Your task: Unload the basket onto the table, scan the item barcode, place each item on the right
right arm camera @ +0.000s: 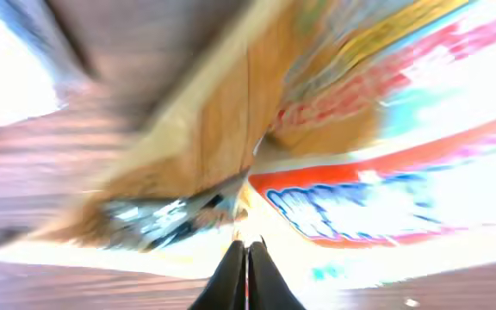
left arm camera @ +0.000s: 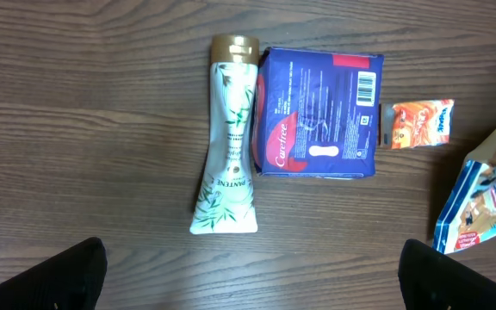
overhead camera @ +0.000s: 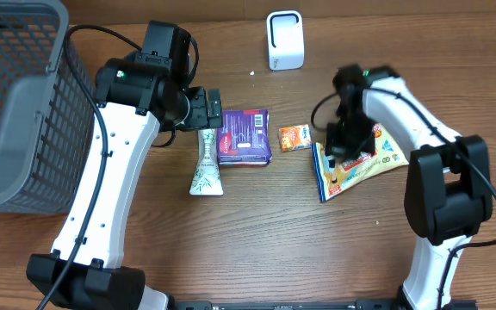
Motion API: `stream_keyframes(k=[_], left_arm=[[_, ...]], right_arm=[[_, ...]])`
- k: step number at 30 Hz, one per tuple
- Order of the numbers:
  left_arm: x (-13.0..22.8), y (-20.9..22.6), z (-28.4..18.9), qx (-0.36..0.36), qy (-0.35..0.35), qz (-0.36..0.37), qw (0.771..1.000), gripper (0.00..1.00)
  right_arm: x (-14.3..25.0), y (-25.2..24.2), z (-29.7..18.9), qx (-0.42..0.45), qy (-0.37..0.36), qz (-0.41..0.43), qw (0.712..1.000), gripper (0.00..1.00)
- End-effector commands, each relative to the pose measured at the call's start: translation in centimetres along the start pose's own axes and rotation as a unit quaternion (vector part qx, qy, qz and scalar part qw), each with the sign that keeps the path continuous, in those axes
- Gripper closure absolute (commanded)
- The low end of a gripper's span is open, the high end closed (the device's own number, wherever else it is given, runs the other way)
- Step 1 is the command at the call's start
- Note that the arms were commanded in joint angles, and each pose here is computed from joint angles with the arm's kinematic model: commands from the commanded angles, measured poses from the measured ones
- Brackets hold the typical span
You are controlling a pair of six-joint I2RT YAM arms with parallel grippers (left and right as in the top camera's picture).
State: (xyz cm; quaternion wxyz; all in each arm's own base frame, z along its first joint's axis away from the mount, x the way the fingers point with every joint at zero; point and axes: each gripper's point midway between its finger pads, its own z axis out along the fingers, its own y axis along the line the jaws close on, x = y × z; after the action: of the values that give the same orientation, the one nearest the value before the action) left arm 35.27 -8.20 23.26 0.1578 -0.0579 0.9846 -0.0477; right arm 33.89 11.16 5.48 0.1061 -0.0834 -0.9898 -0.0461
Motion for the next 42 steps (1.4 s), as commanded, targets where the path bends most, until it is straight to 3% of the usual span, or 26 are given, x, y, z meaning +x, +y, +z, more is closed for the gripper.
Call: stream_keyframes(k=[1,3,4,7,13,17,27,33,36,39,42], left_arm=[[-0.2,0.3,-0.2,-0.005,-0.006,-0.011,1.000,0.00],[-0.2,0.3,-0.2,-0.005,-0.006,-0.011,1.000,0.00],[-0.2,0.3,-0.2,-0.005,-0.006,-0.011,1.000,0.00],[-0.2,0.3,-0.2,-0.005,-0.006,-0.011,1.000,0.00],[-0.2,0.3,-0.2,-0.005,-0.006,-0.011,1.000,0.00],[-0.2,0.3,-0.2,-0.005,-0.006,-0.011,1.000,0.00],[-0.2,0.3,-0.2,-0.005,-0.006,-0.011,1.000,0.00],[-0.2,0.3,-0.2,-0.005,-0.006,-0.011,1.000,0.00],[-0.2,0.3,-0.2,-0.005,-0.006,-0.011,1.000,0.00],[-0.2,0.3,-0.2,-0.005,-0.006,-0.011,1.000,0.00],[-0.2,0.3,-0.2,-0.005,-0.006,-0.011,1.000,0.00]], right_arm=[[-3.0,-2.1,-3.9,0.036,-0.067,0.018,0.997,0.87],[-3.7,-3.0,-4.9,0.040,-0.080,0.029,0.996,0.73],[-4.0,-3.7,-5.1,0.037,-0.081,0.039,0.995,0.60],[-4.4,-5.2,-4.9,0.036,-0.078,0.059,0.995,0.58],[-4.2,-5.7,-3.2,0.010,-0.058,0.073,0.996,0.68],[-3.6,-2.4,-1.5,-0.066,-0.036,0.050,0.996,0.76],[-1.8,2.9,3.0,-0.083,-0.034,-0.029,0.996,0.70],[-1.4,3.9,3.7,-0.082,-0.037,-0.043,0.995,0.75],[-1.2,3.7,3.5,-0.080,-0.031,-0.040,0.995,0.80],[-1.1,3.0,2.4,-0.076,-0.021,-0.033,0.996,0.95],[-1.6,1.8,0.1,-0.061,-0.024,-0.030,0.997,0.96]])
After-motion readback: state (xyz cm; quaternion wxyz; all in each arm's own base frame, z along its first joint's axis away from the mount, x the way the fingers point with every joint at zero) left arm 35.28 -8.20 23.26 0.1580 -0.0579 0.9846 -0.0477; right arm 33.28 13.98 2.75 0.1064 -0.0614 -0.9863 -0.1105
